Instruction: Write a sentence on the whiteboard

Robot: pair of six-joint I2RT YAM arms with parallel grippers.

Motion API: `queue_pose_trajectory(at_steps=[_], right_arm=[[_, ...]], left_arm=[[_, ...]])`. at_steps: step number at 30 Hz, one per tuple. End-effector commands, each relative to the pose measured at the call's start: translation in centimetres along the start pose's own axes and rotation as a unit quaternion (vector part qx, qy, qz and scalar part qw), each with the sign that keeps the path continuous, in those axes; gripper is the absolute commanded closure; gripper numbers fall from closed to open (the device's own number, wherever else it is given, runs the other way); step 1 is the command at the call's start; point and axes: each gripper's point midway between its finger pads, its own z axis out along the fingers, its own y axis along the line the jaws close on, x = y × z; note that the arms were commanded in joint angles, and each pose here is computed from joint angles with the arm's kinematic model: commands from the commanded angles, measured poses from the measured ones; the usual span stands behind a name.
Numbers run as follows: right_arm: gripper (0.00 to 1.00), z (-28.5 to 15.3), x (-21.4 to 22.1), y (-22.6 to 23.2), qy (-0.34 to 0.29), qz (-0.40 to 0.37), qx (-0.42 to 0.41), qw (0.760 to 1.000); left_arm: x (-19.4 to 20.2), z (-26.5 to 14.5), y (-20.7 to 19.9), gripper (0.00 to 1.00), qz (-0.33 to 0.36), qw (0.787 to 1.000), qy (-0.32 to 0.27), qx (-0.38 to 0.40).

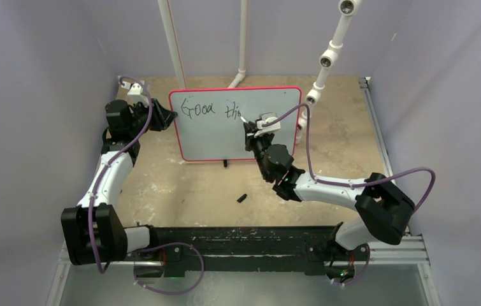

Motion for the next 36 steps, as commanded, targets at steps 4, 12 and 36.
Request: queue_pose_trajectory(at_steps=[4, 12, 36], right_arm=[[1.00, 0.5, -3.1, -0.5, -0.039, 0.011, 0.020, 0.999], [1.00, 0.6, -3.8, -0.4, -0.049, 0.003, 0.018, 0.999], [1.00, 0.4, -4.4, -1.1, -0.060, 0.002, 0.031, 0.998]], left_arm=[[-0.9, -0.3, -0.4, 0.71, 0.017, 1.000, -0.016, 0.004], [-0.9, -0.3, -0.4, 0.71, 0.017, 1.000, -0.016, 0.004], [-0.8, -0.2, -0.3, 0.71, 0.017, 1.000, -0.015, 0.003]])
